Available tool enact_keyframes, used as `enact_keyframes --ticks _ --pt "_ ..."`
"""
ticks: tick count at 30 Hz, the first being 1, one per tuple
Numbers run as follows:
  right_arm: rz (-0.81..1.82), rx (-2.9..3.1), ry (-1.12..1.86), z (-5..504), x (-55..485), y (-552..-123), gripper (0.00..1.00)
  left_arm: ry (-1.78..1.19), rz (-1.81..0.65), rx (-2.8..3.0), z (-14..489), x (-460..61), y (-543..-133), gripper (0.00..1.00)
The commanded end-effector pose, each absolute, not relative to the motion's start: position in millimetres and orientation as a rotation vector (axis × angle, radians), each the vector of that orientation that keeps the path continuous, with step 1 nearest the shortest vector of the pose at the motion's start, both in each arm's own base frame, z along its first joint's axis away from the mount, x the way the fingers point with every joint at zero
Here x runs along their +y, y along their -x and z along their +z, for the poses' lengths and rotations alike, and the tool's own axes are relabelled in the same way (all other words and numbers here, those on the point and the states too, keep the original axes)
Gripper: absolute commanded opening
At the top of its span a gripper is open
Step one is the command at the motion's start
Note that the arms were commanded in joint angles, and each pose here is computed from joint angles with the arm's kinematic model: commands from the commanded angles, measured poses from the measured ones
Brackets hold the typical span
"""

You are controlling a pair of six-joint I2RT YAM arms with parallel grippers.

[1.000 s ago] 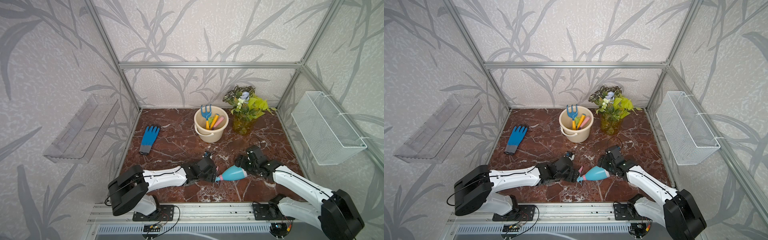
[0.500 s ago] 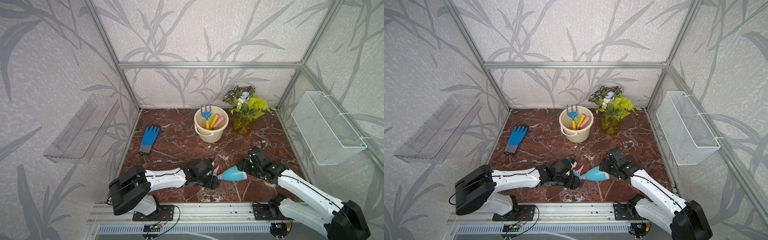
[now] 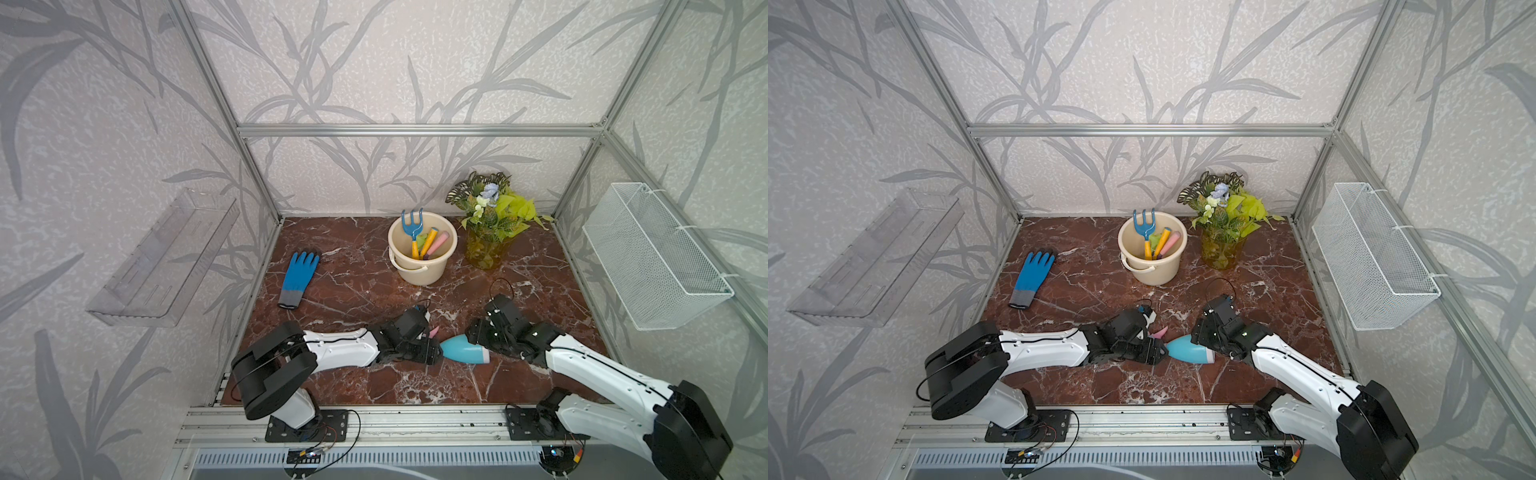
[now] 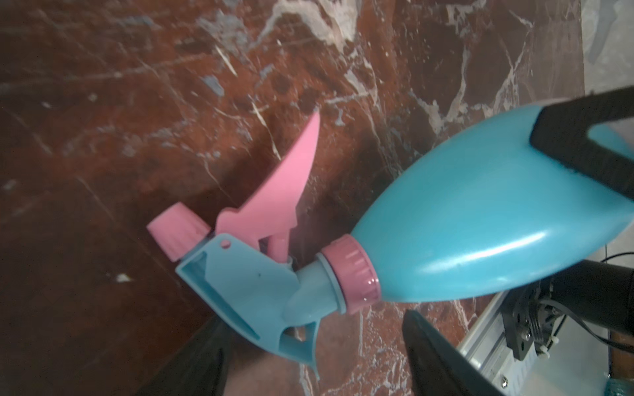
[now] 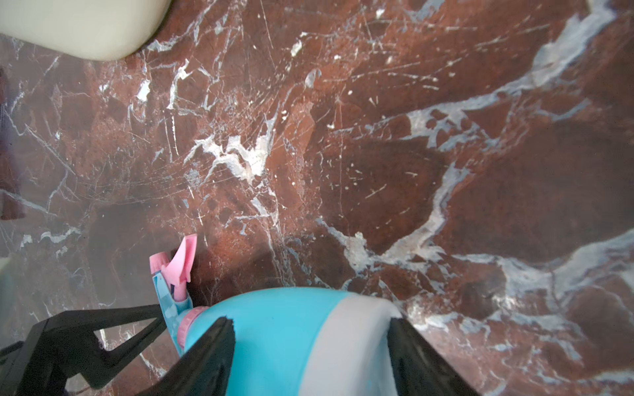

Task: Organize the gardening tools
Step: Adjust the gardening tool at the center of the board.

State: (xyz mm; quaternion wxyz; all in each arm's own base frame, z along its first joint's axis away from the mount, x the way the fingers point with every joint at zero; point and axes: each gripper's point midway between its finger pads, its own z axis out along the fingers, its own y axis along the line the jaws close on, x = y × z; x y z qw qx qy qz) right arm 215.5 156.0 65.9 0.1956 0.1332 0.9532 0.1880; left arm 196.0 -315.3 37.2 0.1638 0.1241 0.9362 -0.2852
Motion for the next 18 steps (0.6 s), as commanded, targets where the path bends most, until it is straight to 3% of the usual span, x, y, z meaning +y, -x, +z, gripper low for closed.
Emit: enact_keyframes --ticks 1,8,18 --pt "0.522 2.657 -0.319 75 163 -223 0.77 -0.306 -0.759 2.615 40 -311 -221 0.8" --pt "0.388 2.634 -0.147 101 161 -241 0.86 -0.248 -0.715 2.547 59 -295 -242 0.81" --pt "0.297 2.739 0.432 121 208 -237 0.87 0.073 -0.664 2.433 94 -221 -236 0.86"
